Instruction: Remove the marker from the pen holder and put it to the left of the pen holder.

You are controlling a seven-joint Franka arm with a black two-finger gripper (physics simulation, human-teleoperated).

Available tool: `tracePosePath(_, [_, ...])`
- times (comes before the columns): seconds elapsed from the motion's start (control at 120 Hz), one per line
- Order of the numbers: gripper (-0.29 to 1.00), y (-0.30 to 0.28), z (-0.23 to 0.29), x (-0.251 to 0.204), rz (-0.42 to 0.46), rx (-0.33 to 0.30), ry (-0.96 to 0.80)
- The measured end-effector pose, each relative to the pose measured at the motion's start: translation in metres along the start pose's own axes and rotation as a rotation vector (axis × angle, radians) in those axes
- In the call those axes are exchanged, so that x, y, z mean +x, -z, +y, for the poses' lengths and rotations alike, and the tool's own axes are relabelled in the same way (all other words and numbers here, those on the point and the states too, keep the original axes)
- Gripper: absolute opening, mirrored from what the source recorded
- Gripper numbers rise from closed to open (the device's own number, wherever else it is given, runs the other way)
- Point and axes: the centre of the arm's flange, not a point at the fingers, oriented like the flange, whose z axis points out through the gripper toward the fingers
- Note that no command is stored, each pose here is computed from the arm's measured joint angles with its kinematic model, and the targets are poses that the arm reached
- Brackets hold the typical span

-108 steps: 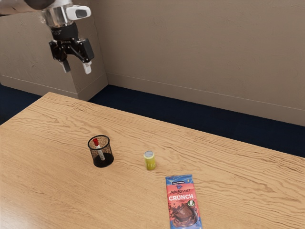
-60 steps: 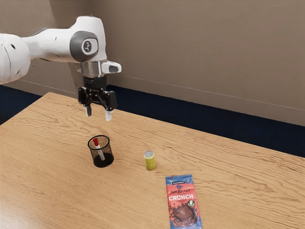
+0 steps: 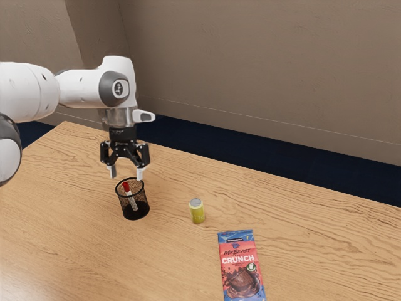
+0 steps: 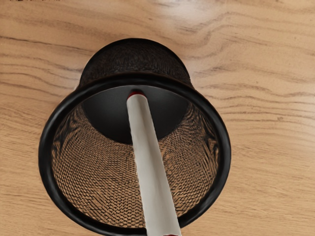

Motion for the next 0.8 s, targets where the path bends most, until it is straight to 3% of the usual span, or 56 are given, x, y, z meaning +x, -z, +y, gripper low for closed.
tracePosePath(0.167, [0.38,-0.008,-0.005,0.022,-0.036,-0.011,0.044])
tracePosePath(0.508, [0.14,-0.016,-0.011,0.013,-0.174,-0.022,0.142])
tracePosePath(0.8, [0.09,-0.031,0.002,0.016,-0.233,-0.009,0.171])
